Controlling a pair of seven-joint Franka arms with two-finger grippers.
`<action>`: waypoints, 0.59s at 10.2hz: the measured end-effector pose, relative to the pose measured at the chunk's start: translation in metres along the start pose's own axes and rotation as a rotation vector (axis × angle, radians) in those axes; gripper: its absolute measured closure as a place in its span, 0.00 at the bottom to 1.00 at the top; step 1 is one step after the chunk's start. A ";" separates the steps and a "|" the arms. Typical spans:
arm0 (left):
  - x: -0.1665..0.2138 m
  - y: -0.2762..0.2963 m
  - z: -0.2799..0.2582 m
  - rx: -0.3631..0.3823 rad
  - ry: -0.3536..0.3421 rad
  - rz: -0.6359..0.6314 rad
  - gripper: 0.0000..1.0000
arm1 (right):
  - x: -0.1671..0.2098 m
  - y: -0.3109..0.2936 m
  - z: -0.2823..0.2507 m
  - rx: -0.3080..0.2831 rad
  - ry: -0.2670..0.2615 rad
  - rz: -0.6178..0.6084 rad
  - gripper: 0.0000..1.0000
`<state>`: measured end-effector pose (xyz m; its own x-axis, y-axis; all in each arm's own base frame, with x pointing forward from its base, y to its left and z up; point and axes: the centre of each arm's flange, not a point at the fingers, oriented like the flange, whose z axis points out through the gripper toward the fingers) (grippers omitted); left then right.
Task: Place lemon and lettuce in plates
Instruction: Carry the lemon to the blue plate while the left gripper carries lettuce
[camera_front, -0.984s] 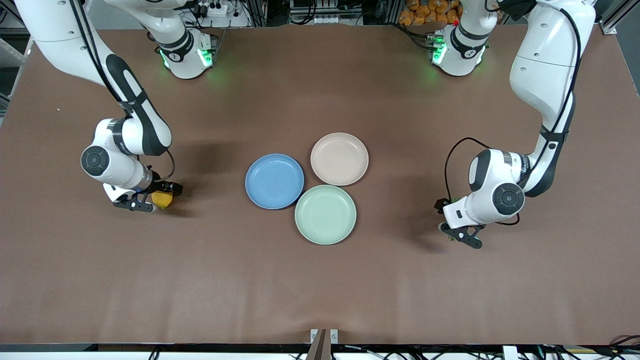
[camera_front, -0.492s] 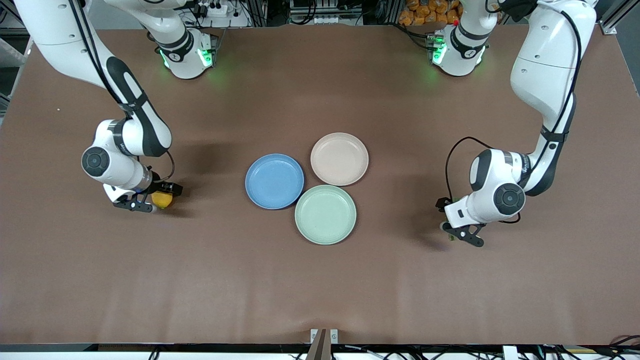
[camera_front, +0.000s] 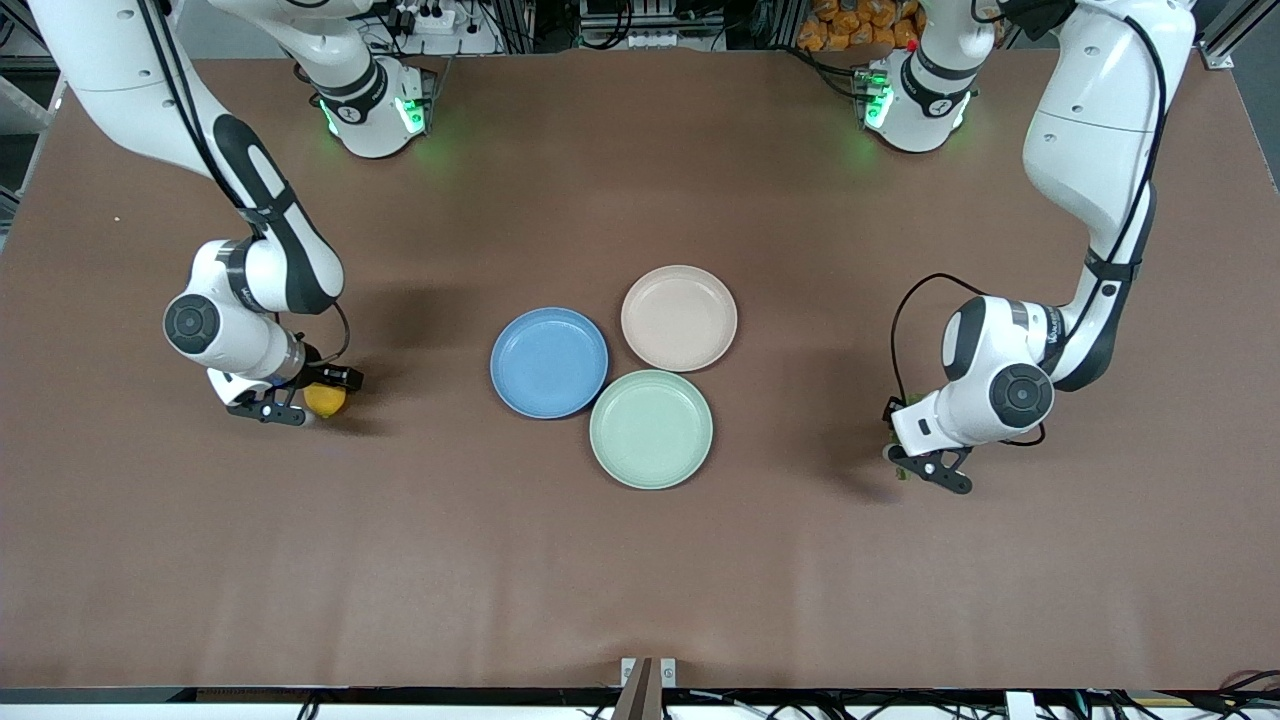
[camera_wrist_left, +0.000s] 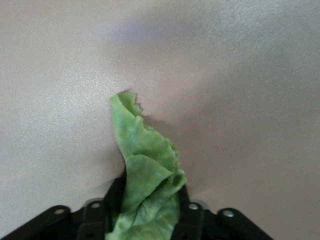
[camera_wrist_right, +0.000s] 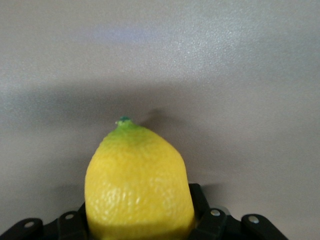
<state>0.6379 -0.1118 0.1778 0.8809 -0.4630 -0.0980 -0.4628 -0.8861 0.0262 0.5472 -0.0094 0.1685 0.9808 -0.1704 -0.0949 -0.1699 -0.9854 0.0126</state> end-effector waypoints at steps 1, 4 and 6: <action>0.000 0.001 0.000 0.000 0.000 0.002 0.59 | 0.003 -0.002 -0.003 0.000 -0.002 -0.003 0.41; 0.000 0.002 -0.004 0.000 -0.002 -0.012 0.63 | 0.013 -0.008 -0.018 -0.008 -0.055 -0.009 0.44; -0.001 0.001 -0.022 0.004 -0.002 -0.050 0.64 | 0.019 -0.016 -0.028 -0.010 -0.060 -0.021 0.44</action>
<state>0.6384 -0.1128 0.1998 0.9027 -0.4181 -0.1014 -0.4186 -0.9080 0.0173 0.5713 0.0026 0.1947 0.9766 -0.1491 -0.1550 -0.1479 -0.9888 0.0194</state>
